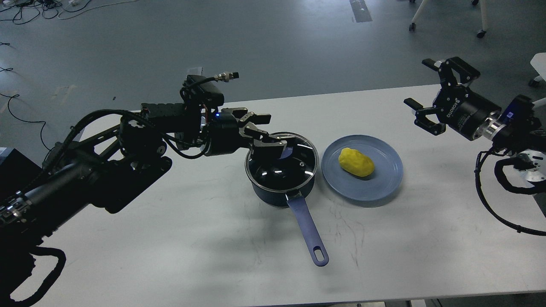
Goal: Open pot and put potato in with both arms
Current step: 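Grasp the blue lid knob with the left gripper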
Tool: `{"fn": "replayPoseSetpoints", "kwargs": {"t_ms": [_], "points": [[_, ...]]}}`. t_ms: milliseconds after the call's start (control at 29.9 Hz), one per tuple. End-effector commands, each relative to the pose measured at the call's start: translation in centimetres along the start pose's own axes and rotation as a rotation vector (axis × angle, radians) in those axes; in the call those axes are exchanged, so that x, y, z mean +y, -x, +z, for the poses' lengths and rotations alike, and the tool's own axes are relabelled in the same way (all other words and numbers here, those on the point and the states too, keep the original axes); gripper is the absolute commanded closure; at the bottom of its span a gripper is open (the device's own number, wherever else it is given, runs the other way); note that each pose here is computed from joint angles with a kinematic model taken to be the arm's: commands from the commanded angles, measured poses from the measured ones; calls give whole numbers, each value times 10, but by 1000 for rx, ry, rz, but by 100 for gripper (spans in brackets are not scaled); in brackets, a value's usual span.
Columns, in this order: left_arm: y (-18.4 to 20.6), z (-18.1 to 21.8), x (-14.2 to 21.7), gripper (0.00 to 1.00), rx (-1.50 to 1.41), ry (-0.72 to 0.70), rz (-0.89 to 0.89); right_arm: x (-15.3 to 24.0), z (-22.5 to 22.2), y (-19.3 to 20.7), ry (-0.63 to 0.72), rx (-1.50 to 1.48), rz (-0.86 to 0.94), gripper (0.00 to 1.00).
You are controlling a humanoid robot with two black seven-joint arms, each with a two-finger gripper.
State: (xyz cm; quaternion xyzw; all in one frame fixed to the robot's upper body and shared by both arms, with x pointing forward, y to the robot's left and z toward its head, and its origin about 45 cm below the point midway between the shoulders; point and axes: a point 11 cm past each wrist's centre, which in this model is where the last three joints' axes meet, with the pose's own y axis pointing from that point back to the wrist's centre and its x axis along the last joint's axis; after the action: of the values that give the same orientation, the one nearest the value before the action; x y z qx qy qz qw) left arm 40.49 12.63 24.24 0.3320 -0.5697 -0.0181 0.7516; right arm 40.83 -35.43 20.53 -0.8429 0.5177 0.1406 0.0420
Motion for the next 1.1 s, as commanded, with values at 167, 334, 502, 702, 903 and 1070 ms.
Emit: {"fn": "replayPoseSetpoints", "kwargs": {"t_ms": [167, 334, 502, 702, 903, 1070], "points": [[18, -9, -16, 2, -32, -37, -66, 0, 1, 0, 2, 0, 1, 0], [23, -6, -18, 2, -32, -28, -84, 0, 1, 0, 2, -1, -1, 0], [23, -6, -19, 2, -26, -26, -82, 0, 1, 0, 2, 0, 1, 0], [27, -3, -21, 2, -21, -20, -86, 0, 2, 0, 3, -1, -1, 0], [30, 0, -25, 2, -25, -11, -97, 1, 1, 0, 3, 0, 0, 0], [32, 0, -28, 4, -27, -11, -106, 1, 1, 0, 3, 0, 0, 0]]}}
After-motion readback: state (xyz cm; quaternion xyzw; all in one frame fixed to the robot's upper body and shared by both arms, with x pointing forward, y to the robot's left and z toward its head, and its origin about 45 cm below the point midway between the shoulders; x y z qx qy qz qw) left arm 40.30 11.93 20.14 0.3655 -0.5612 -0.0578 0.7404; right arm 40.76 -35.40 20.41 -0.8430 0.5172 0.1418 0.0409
